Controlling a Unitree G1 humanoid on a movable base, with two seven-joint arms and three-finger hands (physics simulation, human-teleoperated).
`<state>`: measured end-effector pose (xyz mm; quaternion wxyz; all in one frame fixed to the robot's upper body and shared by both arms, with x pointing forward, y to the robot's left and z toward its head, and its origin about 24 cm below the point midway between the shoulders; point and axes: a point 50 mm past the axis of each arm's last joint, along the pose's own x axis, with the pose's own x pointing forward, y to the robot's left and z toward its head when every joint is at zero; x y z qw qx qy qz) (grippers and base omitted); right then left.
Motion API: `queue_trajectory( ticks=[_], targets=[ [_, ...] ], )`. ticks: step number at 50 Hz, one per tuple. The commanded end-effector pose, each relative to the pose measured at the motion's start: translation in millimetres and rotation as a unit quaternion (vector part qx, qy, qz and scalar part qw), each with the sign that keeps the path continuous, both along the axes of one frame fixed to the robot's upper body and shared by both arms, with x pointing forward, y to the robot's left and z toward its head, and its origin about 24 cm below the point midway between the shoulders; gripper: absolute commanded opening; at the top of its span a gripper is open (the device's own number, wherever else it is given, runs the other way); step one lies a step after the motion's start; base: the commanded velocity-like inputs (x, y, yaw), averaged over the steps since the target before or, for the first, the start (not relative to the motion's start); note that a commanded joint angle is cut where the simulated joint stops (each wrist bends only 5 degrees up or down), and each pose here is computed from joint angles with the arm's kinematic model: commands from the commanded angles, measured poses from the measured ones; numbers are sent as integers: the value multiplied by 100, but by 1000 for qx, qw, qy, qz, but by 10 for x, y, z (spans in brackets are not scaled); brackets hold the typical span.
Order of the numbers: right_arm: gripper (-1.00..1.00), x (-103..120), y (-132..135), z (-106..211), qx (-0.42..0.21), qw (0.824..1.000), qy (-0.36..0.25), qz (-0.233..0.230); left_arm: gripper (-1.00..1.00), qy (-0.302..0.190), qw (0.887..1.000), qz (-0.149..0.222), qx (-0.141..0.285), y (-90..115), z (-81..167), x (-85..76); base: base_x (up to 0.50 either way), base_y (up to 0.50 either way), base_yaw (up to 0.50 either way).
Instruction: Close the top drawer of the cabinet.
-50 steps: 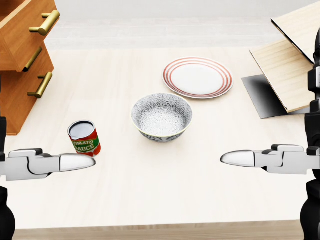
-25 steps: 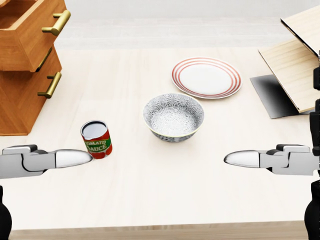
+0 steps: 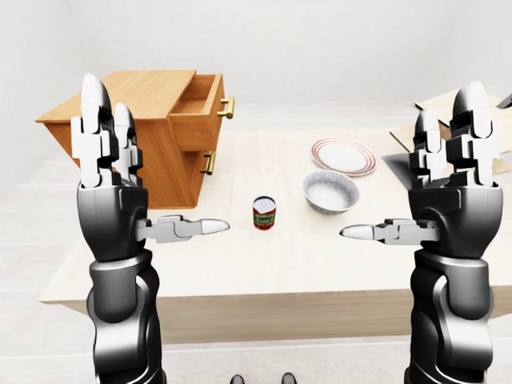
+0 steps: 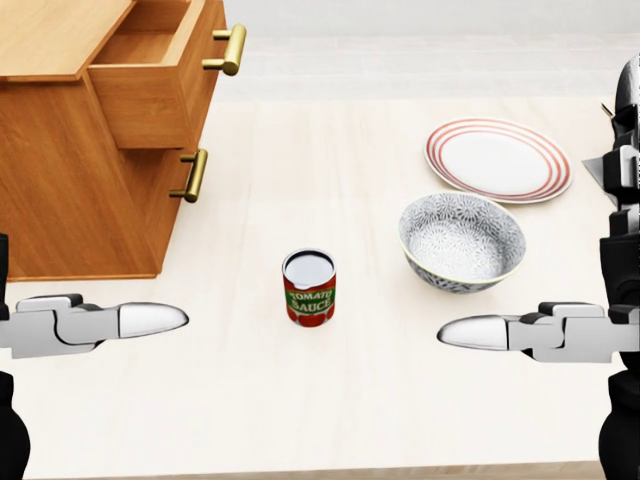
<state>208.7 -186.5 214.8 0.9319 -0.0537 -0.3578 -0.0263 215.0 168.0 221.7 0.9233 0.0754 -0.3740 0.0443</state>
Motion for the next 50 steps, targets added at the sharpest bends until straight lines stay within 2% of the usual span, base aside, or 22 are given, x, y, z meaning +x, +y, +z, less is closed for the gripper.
queue_trajectory(
  ticks=[1,9,17,21,29,35,44,50],
  targets=[
    [100,-14,8,17,1,1000,-5,3,100,10,1000,2,3,-2,-38,18,9,50,0],
    [100,3,-2,-9,1,1000,2,1,100,-2,1000,-1,5,-21,10,8,9,50,0],
    [100,18,-11,-41,1,1000,11,0,100,5,1000,-1,6,-16,-14,11,9,50,0],
    [100,0,0,-8,-1,1000,2,0,100,25,1000,1,4,7,-97,20,10,50,0],
    [100,27,-1,-40,2,1000,11,1,100,21,1000,2,6,6,-78,12,10,50,0],
    [100,2,0,-3,0,1000,1,1,100,22,1000,1,6,0,-82,12,12,19,0],
    [100,65,-13,-109,6,1000,29,3,100,21,1000,-8,17,-28,-74,5,26,7,0],
    [100,42,-17,-56,6,1000,15,0,100,26,999,-6,17,-22,-95,15,34,0,0]
  ],
)
